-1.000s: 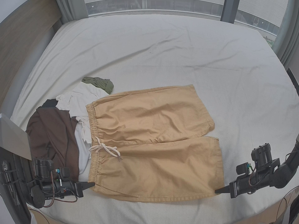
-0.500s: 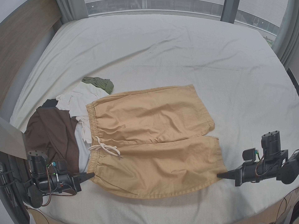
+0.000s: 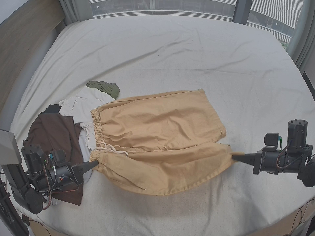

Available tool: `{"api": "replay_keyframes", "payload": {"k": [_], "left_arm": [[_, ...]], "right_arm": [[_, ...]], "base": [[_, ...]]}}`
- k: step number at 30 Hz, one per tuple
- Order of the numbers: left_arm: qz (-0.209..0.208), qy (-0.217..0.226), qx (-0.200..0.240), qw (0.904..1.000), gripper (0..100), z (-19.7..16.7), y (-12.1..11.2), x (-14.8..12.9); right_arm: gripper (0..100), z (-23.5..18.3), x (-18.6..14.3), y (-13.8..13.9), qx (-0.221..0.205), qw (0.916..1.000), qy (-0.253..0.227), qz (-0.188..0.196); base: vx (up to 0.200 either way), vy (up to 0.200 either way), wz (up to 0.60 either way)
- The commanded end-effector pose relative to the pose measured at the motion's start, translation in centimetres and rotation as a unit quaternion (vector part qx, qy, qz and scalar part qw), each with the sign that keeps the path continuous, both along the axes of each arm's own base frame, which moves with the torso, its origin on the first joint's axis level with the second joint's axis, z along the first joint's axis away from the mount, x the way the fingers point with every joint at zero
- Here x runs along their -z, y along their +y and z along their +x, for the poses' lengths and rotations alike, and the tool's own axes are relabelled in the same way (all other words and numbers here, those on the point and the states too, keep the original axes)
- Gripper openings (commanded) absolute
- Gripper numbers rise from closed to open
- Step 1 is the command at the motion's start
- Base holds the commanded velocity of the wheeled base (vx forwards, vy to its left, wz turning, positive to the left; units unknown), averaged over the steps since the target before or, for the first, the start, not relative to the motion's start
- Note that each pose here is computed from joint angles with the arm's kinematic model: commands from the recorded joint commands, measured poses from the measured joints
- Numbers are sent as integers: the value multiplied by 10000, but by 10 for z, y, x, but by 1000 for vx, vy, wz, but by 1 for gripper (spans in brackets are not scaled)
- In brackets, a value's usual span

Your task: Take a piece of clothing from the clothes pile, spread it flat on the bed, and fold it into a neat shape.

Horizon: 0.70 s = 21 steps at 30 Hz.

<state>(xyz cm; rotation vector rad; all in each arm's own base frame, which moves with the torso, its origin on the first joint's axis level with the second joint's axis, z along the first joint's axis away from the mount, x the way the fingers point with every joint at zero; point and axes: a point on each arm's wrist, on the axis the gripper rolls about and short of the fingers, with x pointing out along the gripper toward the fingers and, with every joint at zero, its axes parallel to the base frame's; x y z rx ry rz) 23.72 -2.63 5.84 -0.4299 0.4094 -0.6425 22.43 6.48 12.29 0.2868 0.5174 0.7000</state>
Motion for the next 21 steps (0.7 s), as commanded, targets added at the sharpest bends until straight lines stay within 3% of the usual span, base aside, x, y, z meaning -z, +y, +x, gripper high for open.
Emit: {"api": "replay_keyframes", "payload": {"k": [1,8,21], "left_arm": [[-89,-223,-33,9997,0,5,-1,-10],[-348,-229,-504,9979,0,17,-3,-18],[-1033,-309,-868,9904,0,25,-20,-41]], "right_arm": [[0,7,-3,1,123,9996,-125,236],[0,19,-3,3,229,9984,-366,357],[0,41,-11,6,425,9935,-677,811]], "base": [[0,0,0],[0,0,0],[0,0,0]]}}
